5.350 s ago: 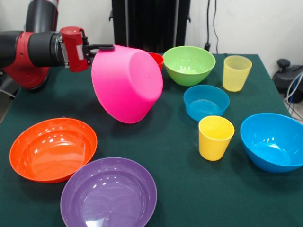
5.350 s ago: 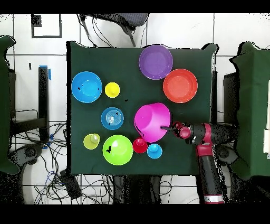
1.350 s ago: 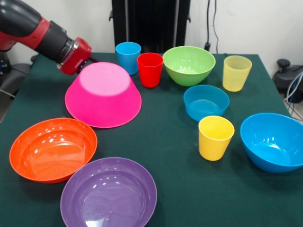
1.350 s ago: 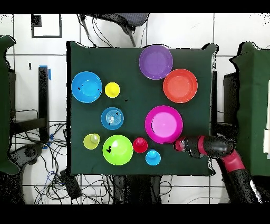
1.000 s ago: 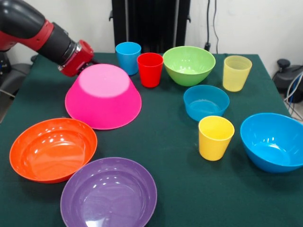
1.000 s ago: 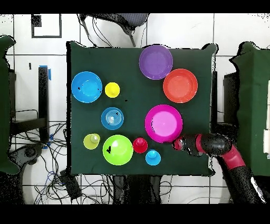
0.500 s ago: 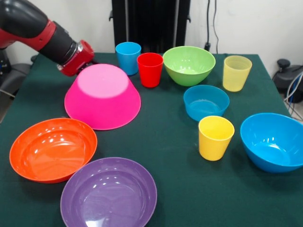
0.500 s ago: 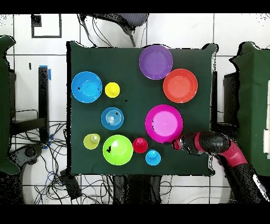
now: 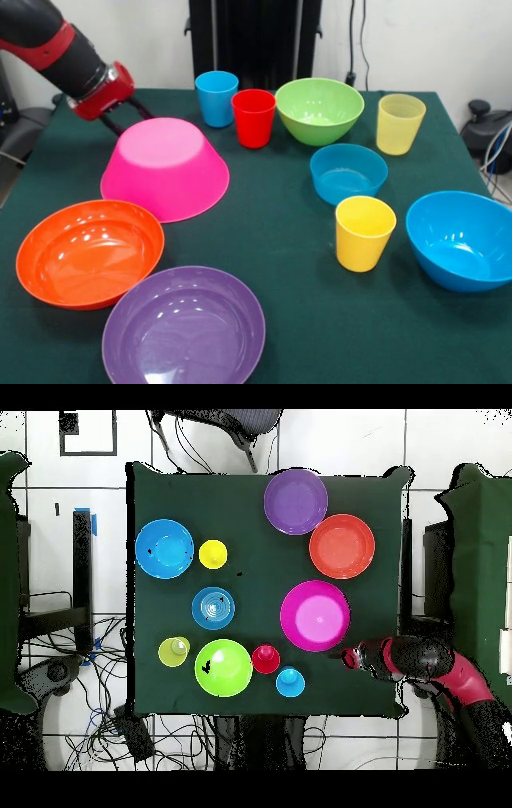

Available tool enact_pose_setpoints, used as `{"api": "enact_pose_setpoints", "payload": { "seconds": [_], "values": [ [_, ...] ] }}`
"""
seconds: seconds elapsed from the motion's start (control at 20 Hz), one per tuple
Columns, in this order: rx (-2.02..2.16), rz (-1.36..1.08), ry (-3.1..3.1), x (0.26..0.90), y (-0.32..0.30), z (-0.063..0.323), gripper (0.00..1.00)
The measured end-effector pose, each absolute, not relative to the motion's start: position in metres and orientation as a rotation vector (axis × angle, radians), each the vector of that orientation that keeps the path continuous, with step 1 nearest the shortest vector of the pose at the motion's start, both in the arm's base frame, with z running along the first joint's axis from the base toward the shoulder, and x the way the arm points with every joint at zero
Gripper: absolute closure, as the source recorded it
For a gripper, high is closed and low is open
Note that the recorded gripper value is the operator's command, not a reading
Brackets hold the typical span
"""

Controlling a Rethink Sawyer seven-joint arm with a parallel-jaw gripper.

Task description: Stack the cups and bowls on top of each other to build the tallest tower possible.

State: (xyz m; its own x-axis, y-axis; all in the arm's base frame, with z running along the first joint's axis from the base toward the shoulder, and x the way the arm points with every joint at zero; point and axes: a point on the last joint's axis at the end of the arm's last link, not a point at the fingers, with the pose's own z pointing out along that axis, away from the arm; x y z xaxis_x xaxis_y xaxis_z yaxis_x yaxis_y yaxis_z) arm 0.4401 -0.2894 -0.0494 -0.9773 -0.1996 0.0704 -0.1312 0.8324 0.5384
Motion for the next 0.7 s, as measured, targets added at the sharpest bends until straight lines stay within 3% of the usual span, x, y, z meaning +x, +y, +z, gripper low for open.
{"api": "enact_pose_setpoints", "payload": {
  "seconds": [0.7],
  "values": [
    [0.23, -0.65, -2.945, 0.454, -0.309, 0.007, 0.0]
  ]
}}
